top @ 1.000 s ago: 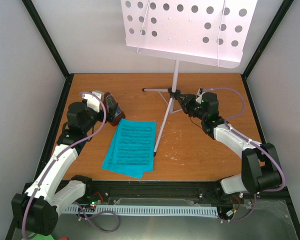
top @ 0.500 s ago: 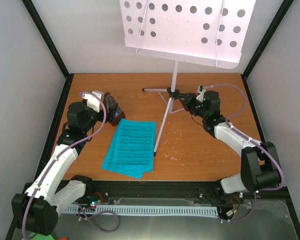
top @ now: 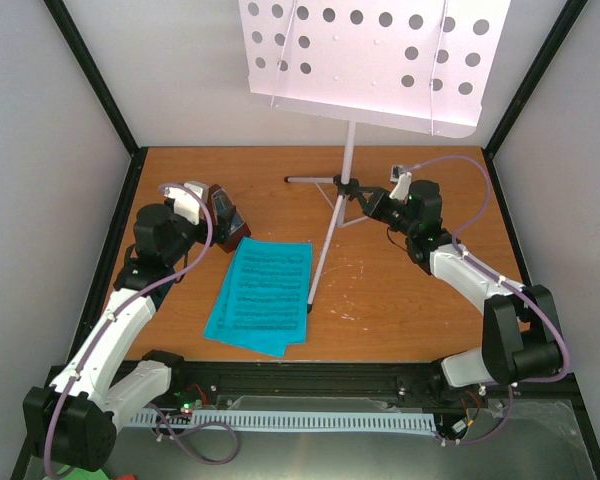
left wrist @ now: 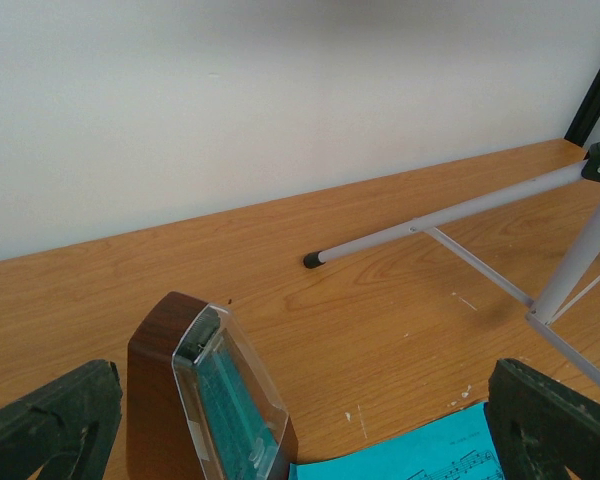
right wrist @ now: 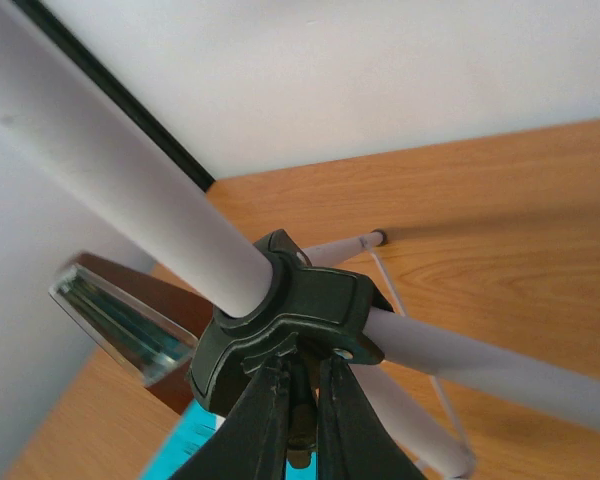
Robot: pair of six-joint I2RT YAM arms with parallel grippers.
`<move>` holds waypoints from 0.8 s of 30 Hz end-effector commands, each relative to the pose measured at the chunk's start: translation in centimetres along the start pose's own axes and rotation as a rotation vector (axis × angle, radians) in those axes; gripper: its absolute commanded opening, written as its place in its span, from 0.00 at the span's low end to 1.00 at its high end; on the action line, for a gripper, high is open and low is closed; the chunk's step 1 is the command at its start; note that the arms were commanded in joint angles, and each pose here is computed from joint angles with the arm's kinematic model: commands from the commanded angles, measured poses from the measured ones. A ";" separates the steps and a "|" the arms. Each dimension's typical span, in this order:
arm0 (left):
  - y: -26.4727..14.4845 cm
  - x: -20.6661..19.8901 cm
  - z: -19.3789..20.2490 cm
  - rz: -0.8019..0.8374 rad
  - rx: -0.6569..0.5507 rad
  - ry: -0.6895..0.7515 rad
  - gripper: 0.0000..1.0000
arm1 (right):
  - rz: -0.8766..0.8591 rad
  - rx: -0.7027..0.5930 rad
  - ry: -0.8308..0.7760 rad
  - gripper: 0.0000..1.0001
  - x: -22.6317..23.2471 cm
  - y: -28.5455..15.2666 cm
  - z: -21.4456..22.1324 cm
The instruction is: Pack up the instrument practice props
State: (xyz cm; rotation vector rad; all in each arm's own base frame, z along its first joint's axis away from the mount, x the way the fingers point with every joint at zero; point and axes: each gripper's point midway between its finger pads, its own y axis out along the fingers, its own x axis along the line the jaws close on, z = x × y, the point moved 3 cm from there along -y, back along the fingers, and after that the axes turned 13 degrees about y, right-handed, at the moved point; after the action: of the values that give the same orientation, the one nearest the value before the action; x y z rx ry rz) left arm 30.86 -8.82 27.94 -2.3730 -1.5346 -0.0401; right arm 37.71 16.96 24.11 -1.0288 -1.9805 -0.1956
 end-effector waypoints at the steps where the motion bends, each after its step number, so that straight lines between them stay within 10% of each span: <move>1: -0.3 0.3 -0.9 -0.008 -0.033 0.021 1.00 | 0.066 0.013 -0.408 0.03 0.2 -1.3 -0.1; 17: -0.2 0.1 -0.8 0.010 -0.033 0.014 0.99 | 0.327 0.010 -1.248 0.03 0.7 -1.8 -1.5; 24: -0.2 0.0 -0.9 0.015 -0.037 0.012 0.99 | 0.366 -0.030 -1.305 0.15 1.2 -2.4 -1.5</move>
State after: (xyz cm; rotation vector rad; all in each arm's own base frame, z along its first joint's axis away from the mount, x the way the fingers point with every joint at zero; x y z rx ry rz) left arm 30.79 -9.00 27.95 -2.3857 -1.5206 -0.0397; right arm 36.71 16.58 25.37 -1.6190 -2.7994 0.8081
